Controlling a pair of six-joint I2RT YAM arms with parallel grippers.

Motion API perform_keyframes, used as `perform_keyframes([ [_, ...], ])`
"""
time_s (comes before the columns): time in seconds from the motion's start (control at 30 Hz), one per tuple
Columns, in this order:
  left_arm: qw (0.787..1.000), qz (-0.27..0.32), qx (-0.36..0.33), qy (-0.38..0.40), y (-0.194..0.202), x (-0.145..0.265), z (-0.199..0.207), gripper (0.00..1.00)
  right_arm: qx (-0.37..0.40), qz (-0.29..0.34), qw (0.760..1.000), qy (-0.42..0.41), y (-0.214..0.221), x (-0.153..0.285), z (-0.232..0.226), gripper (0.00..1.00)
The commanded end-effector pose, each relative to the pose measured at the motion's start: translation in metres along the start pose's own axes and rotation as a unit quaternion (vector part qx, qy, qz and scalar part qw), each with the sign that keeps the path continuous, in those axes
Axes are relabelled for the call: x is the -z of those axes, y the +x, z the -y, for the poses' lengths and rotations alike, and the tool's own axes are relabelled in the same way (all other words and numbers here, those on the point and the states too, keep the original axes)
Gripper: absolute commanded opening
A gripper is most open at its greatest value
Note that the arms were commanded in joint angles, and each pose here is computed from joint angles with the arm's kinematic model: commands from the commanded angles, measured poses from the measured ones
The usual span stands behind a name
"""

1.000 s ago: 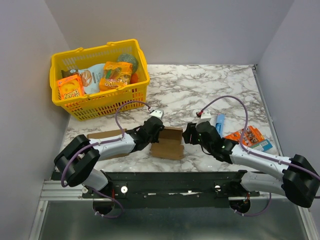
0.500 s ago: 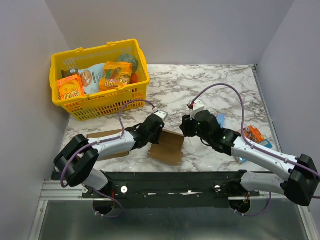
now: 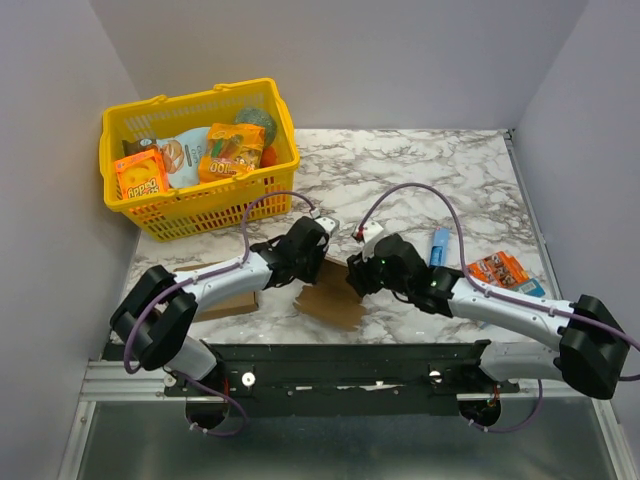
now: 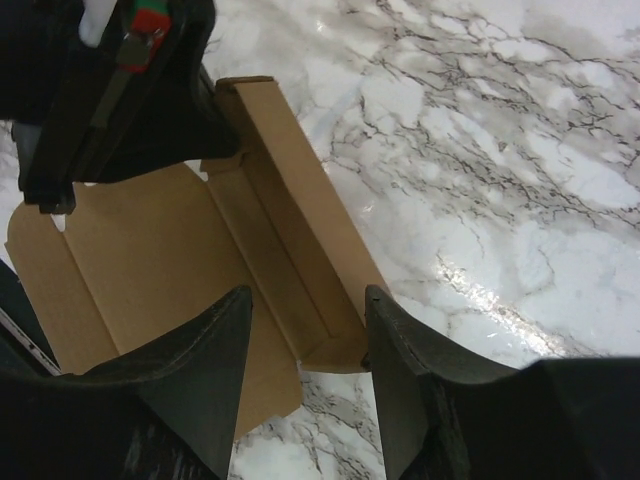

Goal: Fold the paper box

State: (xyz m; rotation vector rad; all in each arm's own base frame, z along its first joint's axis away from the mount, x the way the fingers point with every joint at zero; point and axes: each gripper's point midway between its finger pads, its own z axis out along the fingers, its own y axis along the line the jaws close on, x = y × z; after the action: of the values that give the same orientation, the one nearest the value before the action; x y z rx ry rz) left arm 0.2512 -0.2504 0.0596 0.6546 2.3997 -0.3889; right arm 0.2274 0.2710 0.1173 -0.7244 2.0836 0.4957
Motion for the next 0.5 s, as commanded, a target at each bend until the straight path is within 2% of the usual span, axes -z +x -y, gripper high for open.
perform_keyframes([
  [0.0,0.999,-0.043,-0.005,0.028,0.010,0.001,0.008,0.00,0.022,0.009,0.999,0.023,0.008,-0.004,0.002,0.56],
  [0.3,0.997,-0.062,-0.013,0.052,0.013,0.001,0.017,0.00,0.037,-0.008,0.997,0.067,0.017,-0.017,0.012,0.53],
  [0.47,0.996,-0.064,-0.013,0.060,0.011,0.003,0.020,0.00,0.039,-0.026,0.996,0.071,0.028,-0.024,0.014,0.33],
])
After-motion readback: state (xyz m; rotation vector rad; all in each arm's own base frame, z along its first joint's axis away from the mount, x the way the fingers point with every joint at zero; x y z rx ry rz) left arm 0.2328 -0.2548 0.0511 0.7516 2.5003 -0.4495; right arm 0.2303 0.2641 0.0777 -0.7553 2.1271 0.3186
